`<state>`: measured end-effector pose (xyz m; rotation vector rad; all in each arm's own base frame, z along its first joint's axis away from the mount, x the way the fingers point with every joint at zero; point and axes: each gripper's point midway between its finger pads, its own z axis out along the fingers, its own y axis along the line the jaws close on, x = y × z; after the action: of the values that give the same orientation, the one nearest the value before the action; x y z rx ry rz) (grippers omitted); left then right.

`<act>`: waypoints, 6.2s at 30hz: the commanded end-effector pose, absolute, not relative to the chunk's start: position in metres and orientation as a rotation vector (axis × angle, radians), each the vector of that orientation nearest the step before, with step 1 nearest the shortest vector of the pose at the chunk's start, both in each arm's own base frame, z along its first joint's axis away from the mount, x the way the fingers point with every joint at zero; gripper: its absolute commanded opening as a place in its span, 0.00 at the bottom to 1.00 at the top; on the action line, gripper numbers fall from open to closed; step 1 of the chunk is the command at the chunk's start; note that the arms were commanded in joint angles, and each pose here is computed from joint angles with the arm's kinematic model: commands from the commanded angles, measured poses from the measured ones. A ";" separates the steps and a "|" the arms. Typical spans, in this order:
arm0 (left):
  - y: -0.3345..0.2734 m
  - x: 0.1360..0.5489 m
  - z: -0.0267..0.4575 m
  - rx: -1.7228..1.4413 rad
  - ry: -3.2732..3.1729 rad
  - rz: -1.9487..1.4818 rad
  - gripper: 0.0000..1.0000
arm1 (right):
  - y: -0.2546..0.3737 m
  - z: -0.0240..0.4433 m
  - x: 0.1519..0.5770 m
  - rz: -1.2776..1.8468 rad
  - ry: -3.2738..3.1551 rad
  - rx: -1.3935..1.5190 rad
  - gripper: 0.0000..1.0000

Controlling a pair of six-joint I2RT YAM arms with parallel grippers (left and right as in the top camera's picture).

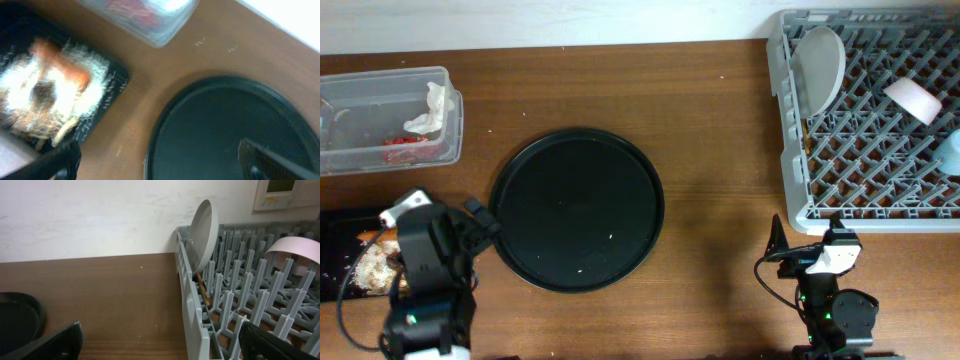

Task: Sort waste into correct bins and load items into the dishwasher rack

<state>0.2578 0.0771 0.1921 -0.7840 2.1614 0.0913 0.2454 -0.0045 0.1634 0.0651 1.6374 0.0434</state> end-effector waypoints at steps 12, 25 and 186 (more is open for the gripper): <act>0.023 0.259 0.151 -0.247 1.664 -0.082 0.99 | -0.008 0.156 0.246 0.026 1.646 0.073 0.98; 0.031 0.244 0.157 -0.159 1.639 0.078 0.99 | -0.008 0.156 0.246 0.026 1.646 0.073 0.98; 0.031 0.244 0.157 -0.159 1.639 0.077 0.99 | -0.008 0.156 0.246 0.026 1.646 0.073 0.98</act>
<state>0.2444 0.0303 0.1571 -0.1701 1.6421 0.0569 0.2455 -0.0045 0.1626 0.0655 1.6385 0.0437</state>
